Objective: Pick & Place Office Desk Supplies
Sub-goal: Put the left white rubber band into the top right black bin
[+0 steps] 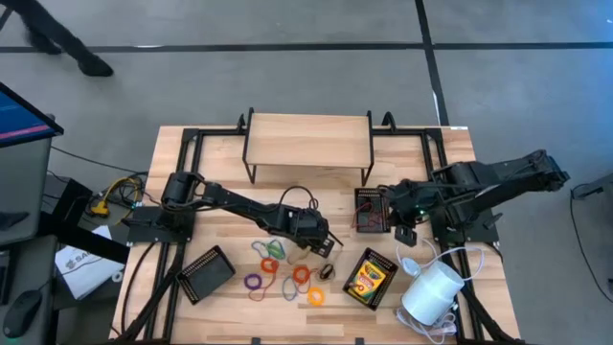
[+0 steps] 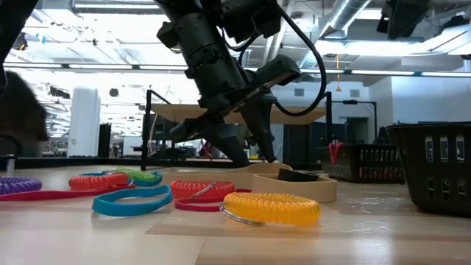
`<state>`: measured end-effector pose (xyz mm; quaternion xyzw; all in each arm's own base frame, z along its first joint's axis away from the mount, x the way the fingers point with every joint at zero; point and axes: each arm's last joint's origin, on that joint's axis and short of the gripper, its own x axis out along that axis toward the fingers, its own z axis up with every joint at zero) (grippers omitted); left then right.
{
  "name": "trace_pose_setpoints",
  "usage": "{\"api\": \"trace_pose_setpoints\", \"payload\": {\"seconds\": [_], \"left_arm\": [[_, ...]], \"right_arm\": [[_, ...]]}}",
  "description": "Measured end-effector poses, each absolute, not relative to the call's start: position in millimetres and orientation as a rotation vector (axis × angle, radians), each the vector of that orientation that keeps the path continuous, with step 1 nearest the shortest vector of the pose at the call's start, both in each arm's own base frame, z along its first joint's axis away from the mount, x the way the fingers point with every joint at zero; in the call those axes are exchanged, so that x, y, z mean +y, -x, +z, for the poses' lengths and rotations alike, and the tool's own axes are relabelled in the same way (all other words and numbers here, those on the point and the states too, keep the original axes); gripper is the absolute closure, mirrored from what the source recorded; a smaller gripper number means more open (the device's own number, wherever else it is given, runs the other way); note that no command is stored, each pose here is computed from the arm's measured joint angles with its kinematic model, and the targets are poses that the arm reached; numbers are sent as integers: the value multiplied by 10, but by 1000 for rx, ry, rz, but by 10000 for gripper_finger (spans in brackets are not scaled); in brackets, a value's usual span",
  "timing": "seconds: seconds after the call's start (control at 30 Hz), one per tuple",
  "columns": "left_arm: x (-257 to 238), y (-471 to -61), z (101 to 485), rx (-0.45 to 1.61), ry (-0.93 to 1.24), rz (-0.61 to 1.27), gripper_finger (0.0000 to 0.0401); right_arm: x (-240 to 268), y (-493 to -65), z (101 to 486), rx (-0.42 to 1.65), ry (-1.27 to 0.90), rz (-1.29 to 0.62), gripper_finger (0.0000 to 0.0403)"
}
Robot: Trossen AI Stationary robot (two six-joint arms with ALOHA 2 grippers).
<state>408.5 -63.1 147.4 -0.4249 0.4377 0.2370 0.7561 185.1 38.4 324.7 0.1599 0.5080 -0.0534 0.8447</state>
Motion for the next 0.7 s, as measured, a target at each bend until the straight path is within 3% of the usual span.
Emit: {"api": "trace_pose_setpoints", "payload": {"seconds": [0.7], "left_arm": [[-765,-3974,1430,1045,813,534,252]], "right_arm": [[55,-1952,3284,989,-381,-147,330]]}}
